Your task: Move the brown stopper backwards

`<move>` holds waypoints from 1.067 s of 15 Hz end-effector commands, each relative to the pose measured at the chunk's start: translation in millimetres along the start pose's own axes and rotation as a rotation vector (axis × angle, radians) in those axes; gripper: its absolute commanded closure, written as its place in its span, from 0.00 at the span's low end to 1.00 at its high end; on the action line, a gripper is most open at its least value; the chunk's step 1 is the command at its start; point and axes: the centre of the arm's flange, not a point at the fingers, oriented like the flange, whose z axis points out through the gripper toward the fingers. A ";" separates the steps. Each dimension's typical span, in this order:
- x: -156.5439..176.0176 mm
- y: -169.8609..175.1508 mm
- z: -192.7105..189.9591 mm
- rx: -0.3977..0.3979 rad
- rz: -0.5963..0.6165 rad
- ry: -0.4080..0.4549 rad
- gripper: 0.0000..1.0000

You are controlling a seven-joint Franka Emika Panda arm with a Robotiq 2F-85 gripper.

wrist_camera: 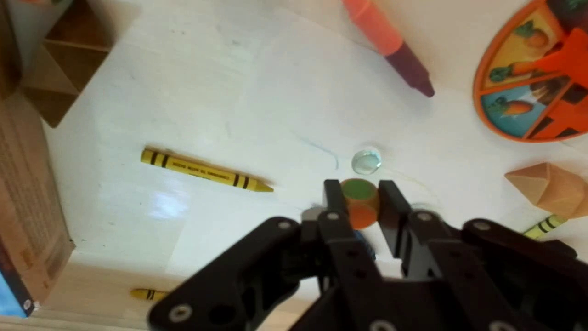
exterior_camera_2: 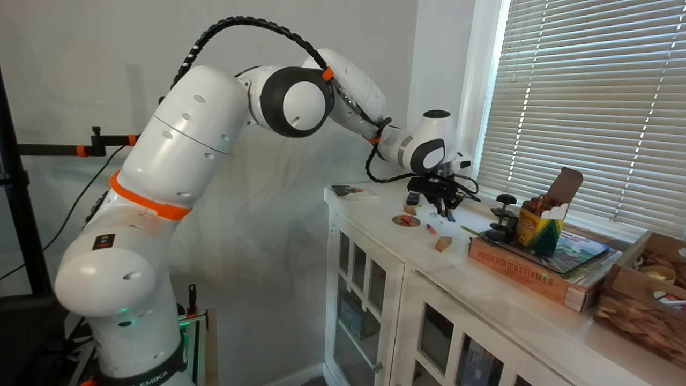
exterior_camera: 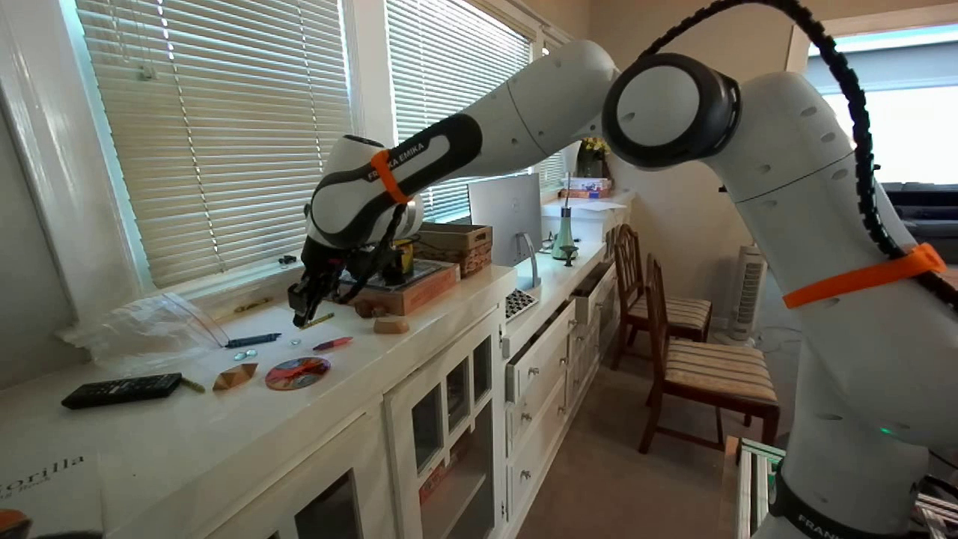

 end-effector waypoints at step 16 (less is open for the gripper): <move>32.5 0.7 19.7 0.035 -0.175 -0.149 0.94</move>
